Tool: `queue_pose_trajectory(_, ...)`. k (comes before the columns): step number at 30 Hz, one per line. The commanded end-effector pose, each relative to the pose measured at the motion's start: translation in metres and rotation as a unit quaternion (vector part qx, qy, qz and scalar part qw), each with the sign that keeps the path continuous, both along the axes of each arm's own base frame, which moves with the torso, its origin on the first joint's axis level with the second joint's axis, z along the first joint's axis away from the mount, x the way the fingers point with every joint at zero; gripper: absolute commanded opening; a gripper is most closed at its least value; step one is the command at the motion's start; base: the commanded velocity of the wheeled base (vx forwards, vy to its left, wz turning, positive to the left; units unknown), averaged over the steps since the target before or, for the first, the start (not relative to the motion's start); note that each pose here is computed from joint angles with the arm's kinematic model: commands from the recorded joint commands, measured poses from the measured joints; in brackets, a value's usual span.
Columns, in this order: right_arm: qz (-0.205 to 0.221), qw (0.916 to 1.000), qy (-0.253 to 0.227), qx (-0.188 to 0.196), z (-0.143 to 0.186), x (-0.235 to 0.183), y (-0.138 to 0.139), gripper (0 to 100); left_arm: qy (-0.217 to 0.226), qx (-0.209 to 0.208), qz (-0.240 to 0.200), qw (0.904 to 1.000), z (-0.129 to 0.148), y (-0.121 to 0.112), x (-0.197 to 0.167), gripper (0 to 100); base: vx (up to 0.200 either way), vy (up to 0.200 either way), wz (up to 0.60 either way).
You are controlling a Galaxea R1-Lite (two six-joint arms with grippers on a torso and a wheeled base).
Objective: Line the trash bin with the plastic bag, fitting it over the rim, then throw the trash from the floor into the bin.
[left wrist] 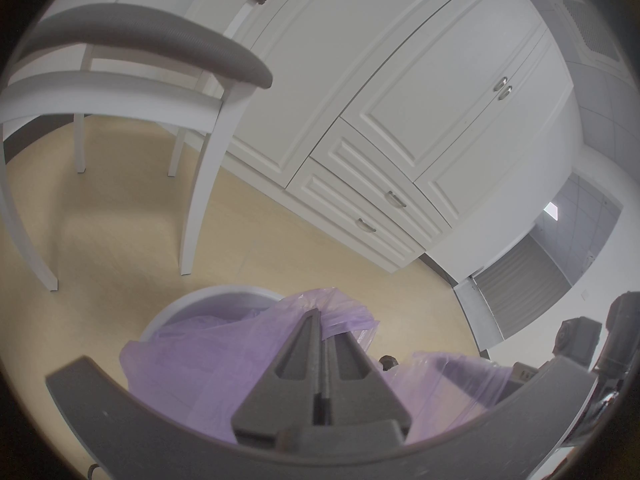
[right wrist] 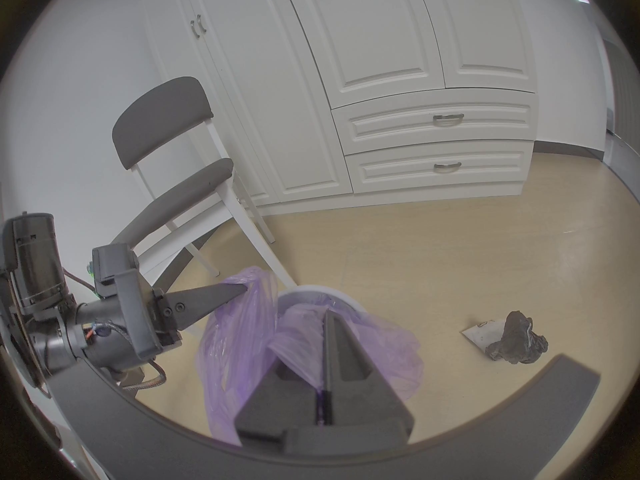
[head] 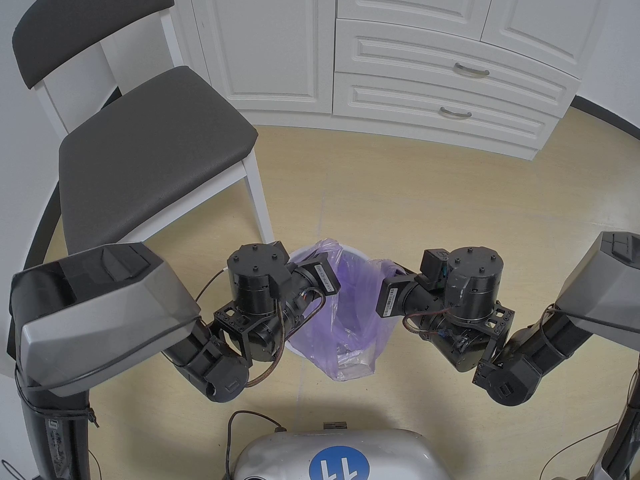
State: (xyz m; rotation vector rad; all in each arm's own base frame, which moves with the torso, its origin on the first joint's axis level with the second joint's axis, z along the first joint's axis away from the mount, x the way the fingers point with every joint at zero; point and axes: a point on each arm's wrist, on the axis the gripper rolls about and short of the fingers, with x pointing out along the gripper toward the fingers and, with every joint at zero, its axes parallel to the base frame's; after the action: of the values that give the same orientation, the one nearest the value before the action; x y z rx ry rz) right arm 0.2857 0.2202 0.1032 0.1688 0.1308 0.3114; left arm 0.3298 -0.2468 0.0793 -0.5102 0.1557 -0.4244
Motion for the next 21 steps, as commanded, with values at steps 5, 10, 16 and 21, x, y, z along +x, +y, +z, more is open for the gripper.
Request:
queue_pose_trajectory(5,0.011,0.9999,-0.001,0.005,0.001,-0.005,0.005,0,0.013,-0.004,-0.019,0.9997,-0.011,-0.015,-0.007,0,0.0,0.0,0.0)
queue_pose_trajectory(10,0.042,0.998,-0.009,0.047,-0.004,-0.016,0.025,0,0.009,-0.031,-0.036,0.9988,-0.007,-0.026,-0.017,0,0.0,0.0,0.0)
queue_pose_trajectory(16,0.101,0.9889,-0.045,0.099,-0.012,-0.027,0.037,0,0.009,-0.04,-0.037,0.9985,-0.023,-0.028,-0.011,0,0.0,0.0,0.0)
queue_pose_trajectory(21,0.131,0.9881,-0.015,0.08,-0.051,-0.025,0.045,0,0.019,-0.059,-0.008,0.9981,-0.037,-0.017,0.014,0,0.0,0.0,0.0)
